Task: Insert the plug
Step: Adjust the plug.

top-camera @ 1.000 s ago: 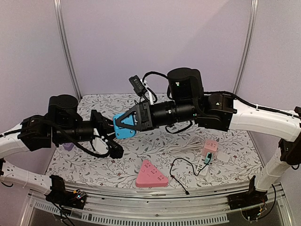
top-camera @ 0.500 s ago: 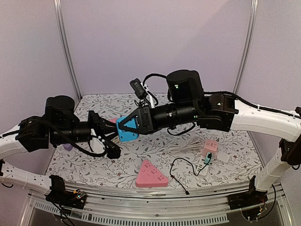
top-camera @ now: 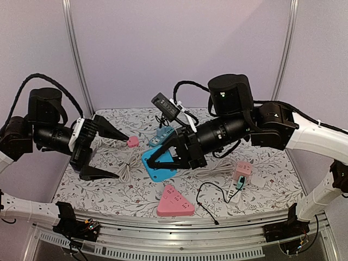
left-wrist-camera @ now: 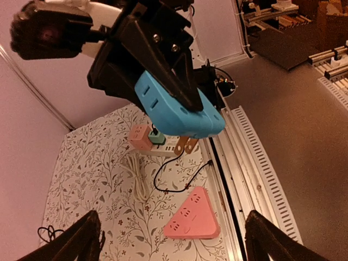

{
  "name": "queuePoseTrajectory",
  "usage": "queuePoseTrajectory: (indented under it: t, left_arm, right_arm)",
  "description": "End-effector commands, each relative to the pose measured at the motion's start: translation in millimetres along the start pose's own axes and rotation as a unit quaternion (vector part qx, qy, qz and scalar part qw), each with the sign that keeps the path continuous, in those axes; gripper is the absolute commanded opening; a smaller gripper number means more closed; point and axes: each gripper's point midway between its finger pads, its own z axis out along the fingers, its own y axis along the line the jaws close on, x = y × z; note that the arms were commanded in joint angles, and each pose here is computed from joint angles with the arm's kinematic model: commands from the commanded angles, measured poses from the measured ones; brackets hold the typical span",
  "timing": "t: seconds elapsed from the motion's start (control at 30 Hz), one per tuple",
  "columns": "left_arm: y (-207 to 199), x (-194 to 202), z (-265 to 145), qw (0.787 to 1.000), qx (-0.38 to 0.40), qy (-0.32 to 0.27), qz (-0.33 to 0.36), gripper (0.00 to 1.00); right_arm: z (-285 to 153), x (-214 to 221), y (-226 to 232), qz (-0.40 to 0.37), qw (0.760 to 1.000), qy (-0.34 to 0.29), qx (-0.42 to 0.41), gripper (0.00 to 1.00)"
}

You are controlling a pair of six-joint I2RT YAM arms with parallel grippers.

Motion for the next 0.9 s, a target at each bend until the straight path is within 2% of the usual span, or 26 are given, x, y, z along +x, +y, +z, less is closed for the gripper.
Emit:
queuePoseTrajectory:
  t: [0.0,0.07,0.17,0.3,0.57,0.77,0.87]
  left_arm:
    - [-10.9,-28.1,7.4,0.982,0.076,-0.053,-0.166,0.88]
    - [-15.2,-31.0,14.6,0.980,0.099,-0.055,-0.165,0.84]
    - [-25.6,-27.4,27.7,0.978,0.120,-0.043,-0.167,0.84]
    - [-23.6,-33.7,42.9,0.980,0.117,-0.046,-0.154,0.81]
    - [-18.7,-55.2,42.9,0.981,0.117,-0.062,-0.138,0.75]
    - [-25.5,-51.4,44.9,0.978,0.127,-0.055,-0.154,0.45]
    - [-27.0,-51.2,44.9,0.977,0.129,-0.055,-0.158,0.33]
  right_arm:
    - [-8.7,-6.3,37.0,-0.067,0.996,0.011,-0.065,0.00]
    - [-6.4,-9.1,37.4,-0.075,0.995,0.012,-0.067,0.00]
    - [-4.6,-14.1,37.9,-0.088,0.994,0.005,-0.067,0.00]
    - [-0.7,-17.0,39.4,-0.086,0.993,0.006,-0.075,0.00]
    - [2.0,-12.5,29.4,-0.080,0.995,0.009,-0.056,0.00]
    - [-2.5,-12.0,20.6,-0.082,0.996,0.003,-0.023,0.00]
    - [-5.4,-12.1,14.5,-0.079,0.997,-0.001,-0.001,0.00]
